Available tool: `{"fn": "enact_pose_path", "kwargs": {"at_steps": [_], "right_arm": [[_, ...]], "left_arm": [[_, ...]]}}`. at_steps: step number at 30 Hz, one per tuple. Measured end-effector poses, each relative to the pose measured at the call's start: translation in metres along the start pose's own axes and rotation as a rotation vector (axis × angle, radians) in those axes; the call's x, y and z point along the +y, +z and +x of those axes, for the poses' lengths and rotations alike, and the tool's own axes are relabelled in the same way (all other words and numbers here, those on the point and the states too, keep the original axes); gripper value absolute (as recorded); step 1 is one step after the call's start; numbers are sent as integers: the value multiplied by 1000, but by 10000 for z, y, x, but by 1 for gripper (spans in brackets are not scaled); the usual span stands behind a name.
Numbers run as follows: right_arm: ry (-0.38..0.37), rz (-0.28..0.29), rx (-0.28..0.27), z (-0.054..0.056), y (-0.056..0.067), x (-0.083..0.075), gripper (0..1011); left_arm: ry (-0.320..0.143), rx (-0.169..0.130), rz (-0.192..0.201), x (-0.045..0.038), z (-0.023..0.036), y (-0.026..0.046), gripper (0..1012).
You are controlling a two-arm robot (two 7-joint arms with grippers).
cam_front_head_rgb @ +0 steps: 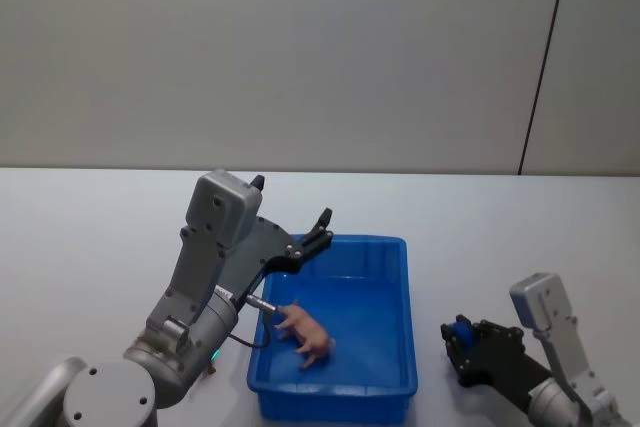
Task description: Pick up the two dolls from the table and place them into the box.
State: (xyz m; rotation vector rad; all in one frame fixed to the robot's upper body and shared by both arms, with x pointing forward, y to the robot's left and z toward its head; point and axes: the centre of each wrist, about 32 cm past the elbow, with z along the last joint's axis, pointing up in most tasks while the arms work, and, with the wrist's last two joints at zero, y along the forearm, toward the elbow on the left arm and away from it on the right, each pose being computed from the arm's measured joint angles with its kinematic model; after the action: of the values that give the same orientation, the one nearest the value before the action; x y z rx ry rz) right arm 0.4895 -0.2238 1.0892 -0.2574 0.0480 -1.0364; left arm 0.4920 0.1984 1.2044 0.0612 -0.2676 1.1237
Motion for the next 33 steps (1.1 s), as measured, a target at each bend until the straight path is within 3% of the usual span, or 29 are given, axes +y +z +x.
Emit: {"fn": "enact_pose_path", "kwargs": {"at_steps": [11,19,33], "right_arm": [[11,93,-36,-44,244,10,171],[49,167,-62,-121,487,132,159],[104,165,-76,-246,593,442,159]], "left_arm": [[0,0,0,0,0,0,1001],[0,0,0,0,0,0,1001],[0,0,0,0,0,0,1001]]}}
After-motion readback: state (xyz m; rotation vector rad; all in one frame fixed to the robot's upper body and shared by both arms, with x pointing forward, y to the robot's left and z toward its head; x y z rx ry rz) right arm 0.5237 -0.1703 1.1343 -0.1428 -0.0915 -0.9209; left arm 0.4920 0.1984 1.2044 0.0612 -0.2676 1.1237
